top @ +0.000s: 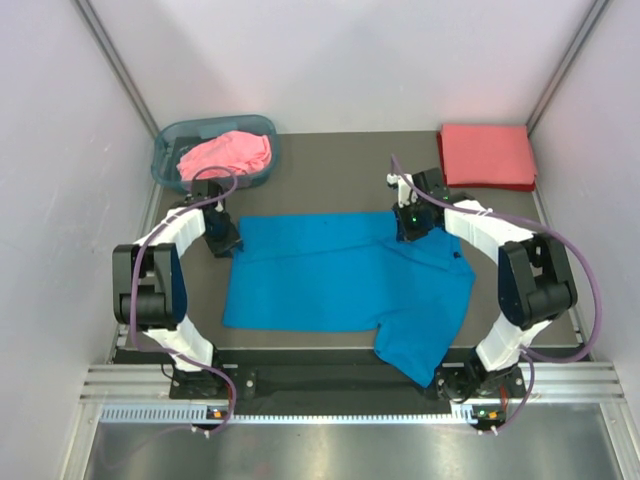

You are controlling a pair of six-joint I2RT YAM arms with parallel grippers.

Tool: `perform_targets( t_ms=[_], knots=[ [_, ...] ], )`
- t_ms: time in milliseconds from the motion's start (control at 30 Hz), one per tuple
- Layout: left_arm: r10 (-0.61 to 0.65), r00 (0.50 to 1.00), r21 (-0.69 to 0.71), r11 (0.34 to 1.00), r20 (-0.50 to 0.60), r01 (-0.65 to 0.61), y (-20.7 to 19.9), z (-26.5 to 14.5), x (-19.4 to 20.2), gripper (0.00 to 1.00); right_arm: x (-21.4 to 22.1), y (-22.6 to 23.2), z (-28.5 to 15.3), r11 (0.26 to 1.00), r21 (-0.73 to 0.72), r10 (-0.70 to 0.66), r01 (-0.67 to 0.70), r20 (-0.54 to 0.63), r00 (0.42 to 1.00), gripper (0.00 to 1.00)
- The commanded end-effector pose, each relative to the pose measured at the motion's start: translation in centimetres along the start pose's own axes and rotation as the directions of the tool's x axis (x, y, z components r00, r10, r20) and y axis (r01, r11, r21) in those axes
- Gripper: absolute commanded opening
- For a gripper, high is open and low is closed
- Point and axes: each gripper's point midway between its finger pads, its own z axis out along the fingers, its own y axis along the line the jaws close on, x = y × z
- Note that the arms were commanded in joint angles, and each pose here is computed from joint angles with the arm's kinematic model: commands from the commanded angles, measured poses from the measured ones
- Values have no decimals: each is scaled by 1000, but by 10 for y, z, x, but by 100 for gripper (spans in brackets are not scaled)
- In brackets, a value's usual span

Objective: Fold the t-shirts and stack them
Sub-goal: Fold the tshirt

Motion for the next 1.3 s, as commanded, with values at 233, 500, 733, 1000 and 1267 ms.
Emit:
perform_targets(
  t_ms=[233,500,733,1000,1267],
  knots=[
    [-56,998,54,997,22,55,-9,7,1,37,-19,8,-16,1000,0,-24,25,78,997,0],
    [-70,997,47,996,12,70,-10,15,-2,33,-23,8,-18,1000,4,-29,28,84,996,0],
    [-69,997,42,997,20,68,-11,16,-6,17,-27,8,-26,999,15,-29,28,98,995,0],
    [-43,994,-3,999,96,44,-14,2,-42,0,-26,2,-40,998,67,-12,8,63,998,0],
    [-13,991,-71,997,134,22,-8,-2,-62,0,-17,-1,-62,992,125,-12,11,3,1000,0]
  ],
)
